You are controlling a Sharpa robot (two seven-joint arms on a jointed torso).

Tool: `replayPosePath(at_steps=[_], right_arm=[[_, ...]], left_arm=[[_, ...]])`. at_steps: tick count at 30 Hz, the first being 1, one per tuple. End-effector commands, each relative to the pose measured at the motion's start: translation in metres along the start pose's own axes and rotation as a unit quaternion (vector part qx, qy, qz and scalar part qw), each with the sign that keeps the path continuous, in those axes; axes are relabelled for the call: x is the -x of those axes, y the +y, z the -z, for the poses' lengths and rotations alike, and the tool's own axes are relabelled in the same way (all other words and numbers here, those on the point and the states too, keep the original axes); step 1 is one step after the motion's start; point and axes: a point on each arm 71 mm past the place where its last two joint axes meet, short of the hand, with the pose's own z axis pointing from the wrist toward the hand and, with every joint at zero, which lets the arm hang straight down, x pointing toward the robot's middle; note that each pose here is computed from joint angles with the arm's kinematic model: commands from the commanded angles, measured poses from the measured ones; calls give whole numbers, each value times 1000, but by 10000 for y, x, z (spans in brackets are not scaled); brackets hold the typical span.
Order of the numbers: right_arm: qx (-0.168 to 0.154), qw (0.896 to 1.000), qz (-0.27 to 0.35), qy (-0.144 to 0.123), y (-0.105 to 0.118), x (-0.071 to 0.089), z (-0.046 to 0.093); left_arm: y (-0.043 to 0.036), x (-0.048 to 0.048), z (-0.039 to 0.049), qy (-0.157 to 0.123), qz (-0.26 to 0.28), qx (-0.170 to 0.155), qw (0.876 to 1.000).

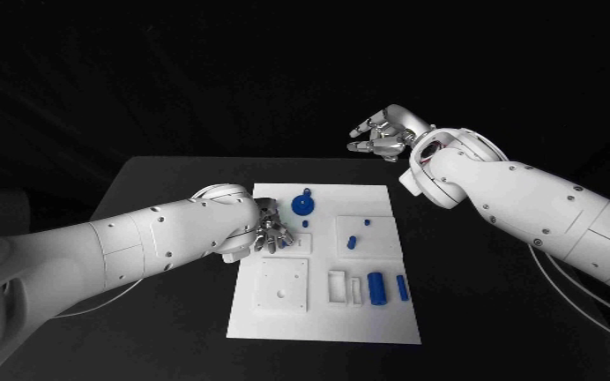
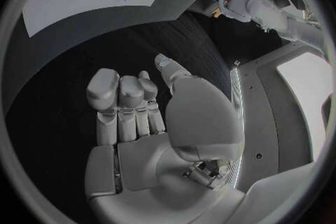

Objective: Assemble the parts on the task board

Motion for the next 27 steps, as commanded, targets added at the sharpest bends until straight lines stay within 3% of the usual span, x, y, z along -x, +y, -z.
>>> replayPosePath(at_steps=[1, 8, 18, 27], right_arm=[[0, 1000, 1, 8, 3, -13, -5], [-1, 1000, 1, 10, -3, -21, -12], [-4, 1000, 1, 12, -10, -34, -27], [-6, 1000, 2, 16, -12, -48, -34]], left_arm=[[18, -23, -12, 15, -4, 6, 1000], [7, 6, 3, 29, -3, 3, 1000], [-74, 157, 60, 37, 1, -7, 999], [-134, 212, 62, 48, -6, -9, 999]])
